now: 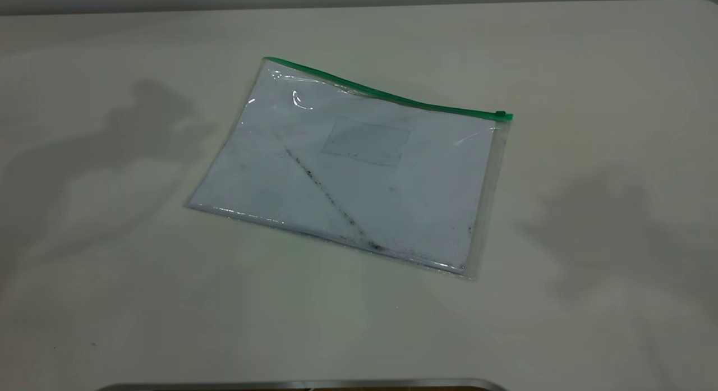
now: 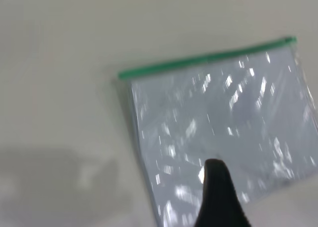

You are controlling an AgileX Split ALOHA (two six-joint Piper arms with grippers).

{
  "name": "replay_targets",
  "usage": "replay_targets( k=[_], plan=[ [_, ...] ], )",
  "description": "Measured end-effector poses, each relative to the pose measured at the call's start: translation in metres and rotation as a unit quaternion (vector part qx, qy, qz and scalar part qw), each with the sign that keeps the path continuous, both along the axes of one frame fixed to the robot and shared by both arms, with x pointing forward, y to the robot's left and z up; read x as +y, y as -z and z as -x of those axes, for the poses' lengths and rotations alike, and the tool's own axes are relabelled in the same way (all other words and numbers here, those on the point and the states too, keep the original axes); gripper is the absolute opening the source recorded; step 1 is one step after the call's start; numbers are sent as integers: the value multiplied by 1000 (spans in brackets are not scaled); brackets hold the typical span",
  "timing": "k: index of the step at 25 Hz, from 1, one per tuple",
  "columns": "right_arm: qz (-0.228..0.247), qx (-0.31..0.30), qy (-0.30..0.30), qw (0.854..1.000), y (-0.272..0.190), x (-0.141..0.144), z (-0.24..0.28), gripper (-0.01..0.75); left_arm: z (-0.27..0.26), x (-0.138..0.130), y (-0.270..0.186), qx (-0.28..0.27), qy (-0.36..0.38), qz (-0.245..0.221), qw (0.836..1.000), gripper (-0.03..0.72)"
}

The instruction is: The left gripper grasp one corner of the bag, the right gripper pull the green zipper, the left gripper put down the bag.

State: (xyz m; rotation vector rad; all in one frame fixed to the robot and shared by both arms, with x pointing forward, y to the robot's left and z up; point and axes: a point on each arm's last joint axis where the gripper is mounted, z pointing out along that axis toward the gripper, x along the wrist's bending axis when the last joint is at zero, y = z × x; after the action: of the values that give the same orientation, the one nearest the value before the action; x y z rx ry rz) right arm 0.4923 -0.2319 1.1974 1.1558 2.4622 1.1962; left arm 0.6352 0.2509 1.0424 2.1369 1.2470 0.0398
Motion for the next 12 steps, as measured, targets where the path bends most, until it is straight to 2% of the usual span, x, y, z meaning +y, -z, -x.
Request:
replay_targets(
  k=[6, 9, 12],
  plan=[
    [49, 51, 114, 991, 13, -19, 40, 431, 60, 12, -69, 38, -43, -61, 996, 520],
    [90, 77, 165, 979, 34, -31, 65, 431, 87, 18, -92, 54, -73, -89, 992, 518],
    [127, 105, 213, 963, 61, -42, 93, 431, 106, 24, -113, 34, -120, -99, 987, 518]
  ],
)
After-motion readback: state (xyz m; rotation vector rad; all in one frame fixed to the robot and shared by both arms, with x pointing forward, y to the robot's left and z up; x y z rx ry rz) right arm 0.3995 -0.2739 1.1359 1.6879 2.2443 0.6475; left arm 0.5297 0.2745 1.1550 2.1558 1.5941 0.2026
